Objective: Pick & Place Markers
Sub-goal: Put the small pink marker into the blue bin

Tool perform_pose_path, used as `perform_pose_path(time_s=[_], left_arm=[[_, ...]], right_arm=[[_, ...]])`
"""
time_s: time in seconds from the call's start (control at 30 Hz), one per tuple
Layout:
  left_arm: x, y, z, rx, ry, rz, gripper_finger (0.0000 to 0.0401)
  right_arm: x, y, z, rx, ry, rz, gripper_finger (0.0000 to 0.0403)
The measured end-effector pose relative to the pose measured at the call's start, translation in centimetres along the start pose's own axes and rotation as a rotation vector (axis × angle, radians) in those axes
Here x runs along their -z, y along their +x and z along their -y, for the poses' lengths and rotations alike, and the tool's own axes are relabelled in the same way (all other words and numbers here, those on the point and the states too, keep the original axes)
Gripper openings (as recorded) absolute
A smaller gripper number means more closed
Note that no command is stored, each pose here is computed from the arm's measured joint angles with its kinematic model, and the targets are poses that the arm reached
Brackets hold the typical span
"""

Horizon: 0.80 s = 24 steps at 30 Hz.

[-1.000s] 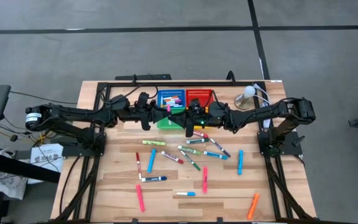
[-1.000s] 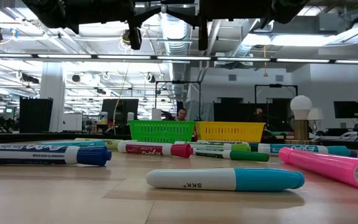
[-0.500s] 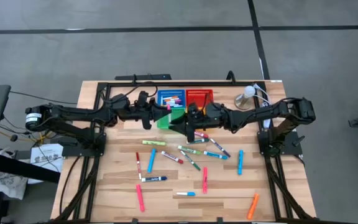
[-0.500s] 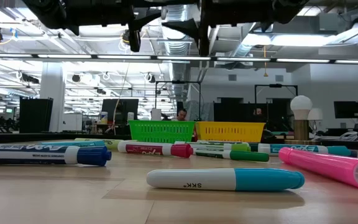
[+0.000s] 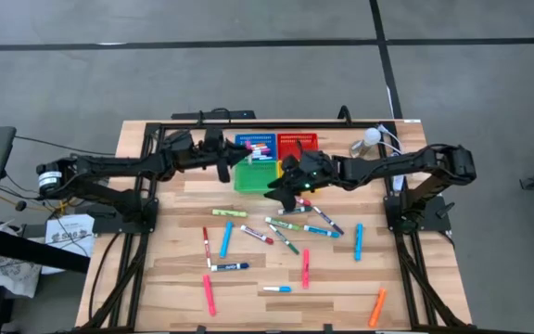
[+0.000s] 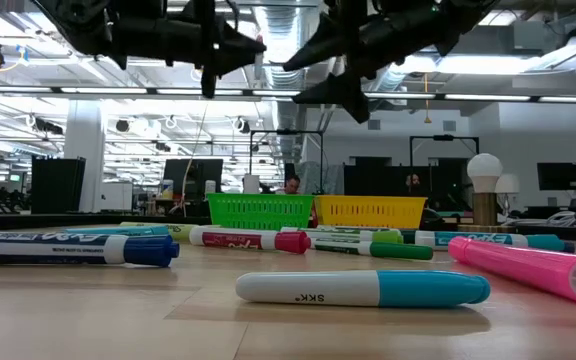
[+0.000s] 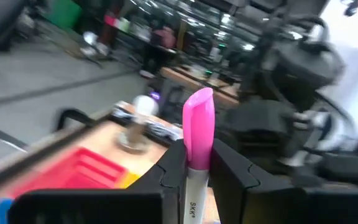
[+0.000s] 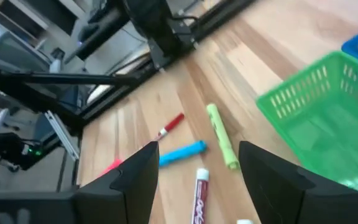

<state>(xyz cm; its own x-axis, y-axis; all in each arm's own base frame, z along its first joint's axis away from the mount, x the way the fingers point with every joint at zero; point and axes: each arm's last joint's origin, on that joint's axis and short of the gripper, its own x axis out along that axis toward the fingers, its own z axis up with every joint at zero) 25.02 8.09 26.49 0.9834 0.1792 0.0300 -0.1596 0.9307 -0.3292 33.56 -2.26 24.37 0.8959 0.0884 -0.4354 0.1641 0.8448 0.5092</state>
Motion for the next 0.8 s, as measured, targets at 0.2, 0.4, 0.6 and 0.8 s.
perform_pose_path(time_s=[0.2,0.4,0.6,0.8], left_arm=[[-0.1,1.3,-2.7,-0.097,0.107,-0.019,0.0052],[0.9,5.3,-5.4,-0.085,0.214,-0.127,0.0052],[3.1,7.5,-8.3,-0.134,0.254,-0.317,0.0052],[4.4,7.9,-10.1,-0.158,0.342,-0.501,0.0053]], right_arm=[[0.7,-0.3,0.3,0.043,-0.036,-0.078,0.0203],[0.4,-1.1,0.7,0.067,-0.094,-0.089,0.0205],[-1.3,-4.0,0.9,0.119,-0.229,-0.032,0.0202],[-1.8,-7.9,0.9,0.189,-0.322,0.076,0.0201]])
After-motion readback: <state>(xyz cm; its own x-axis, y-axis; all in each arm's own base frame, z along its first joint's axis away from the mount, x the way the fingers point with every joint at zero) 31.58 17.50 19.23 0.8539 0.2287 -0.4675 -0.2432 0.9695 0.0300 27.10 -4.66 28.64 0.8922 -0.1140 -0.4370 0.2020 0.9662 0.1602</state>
